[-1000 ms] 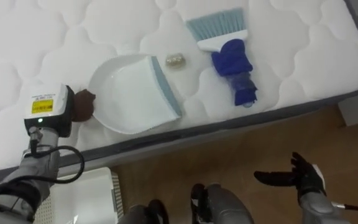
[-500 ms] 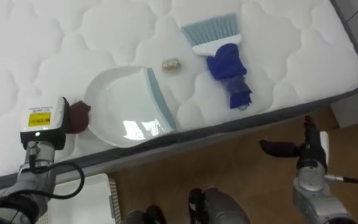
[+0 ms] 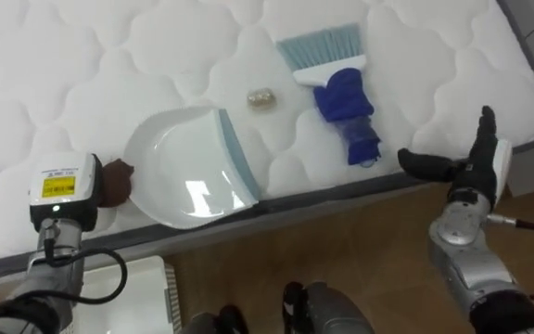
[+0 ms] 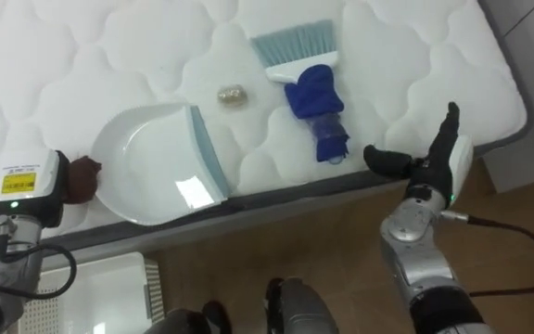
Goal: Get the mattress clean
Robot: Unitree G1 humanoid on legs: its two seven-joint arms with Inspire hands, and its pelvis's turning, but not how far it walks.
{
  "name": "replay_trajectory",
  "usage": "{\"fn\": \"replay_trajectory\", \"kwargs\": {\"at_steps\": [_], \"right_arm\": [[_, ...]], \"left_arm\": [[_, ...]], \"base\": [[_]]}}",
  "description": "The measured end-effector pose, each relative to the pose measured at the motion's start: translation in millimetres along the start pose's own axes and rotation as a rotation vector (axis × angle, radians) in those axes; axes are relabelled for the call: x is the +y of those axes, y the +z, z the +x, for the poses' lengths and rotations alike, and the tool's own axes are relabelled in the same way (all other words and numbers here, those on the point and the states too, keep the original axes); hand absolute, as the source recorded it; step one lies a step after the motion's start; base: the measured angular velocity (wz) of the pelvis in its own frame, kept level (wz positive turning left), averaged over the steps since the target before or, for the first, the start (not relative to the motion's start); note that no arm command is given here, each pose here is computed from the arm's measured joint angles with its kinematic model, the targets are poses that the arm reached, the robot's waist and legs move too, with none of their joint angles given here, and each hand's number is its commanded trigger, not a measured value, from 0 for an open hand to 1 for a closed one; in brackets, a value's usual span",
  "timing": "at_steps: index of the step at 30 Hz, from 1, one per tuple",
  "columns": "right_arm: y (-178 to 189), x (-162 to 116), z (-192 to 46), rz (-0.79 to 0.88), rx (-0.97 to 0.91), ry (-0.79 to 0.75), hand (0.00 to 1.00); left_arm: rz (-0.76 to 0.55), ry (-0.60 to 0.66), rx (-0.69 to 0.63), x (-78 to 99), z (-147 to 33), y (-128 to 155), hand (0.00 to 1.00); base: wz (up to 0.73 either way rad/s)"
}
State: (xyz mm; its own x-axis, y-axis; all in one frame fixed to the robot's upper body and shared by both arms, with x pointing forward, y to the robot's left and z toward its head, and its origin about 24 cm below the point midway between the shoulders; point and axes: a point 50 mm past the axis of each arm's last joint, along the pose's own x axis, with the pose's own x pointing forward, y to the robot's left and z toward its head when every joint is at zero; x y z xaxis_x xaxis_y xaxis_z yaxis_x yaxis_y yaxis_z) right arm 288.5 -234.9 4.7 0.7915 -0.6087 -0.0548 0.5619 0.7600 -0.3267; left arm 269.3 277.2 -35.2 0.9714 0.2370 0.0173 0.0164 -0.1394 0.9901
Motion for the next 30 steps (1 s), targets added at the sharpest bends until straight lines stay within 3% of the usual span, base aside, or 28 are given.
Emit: {"fn": "replay_trajectory", "kwargs": {"at_steps": [14,30], "right_arm": [[24,6,5,-0.008,-0.106,-0.013,0.0],[43,27,8,0.079,-0.099,0.18,0.0]], "left_arm": [[-0.014,-0.036,0.03,-0.5,1.6,-3,1.0],[-0.033,-0.029,0.016,11.9,16.3,5,1.0]], "base": [[0.0],[0.05]]}}
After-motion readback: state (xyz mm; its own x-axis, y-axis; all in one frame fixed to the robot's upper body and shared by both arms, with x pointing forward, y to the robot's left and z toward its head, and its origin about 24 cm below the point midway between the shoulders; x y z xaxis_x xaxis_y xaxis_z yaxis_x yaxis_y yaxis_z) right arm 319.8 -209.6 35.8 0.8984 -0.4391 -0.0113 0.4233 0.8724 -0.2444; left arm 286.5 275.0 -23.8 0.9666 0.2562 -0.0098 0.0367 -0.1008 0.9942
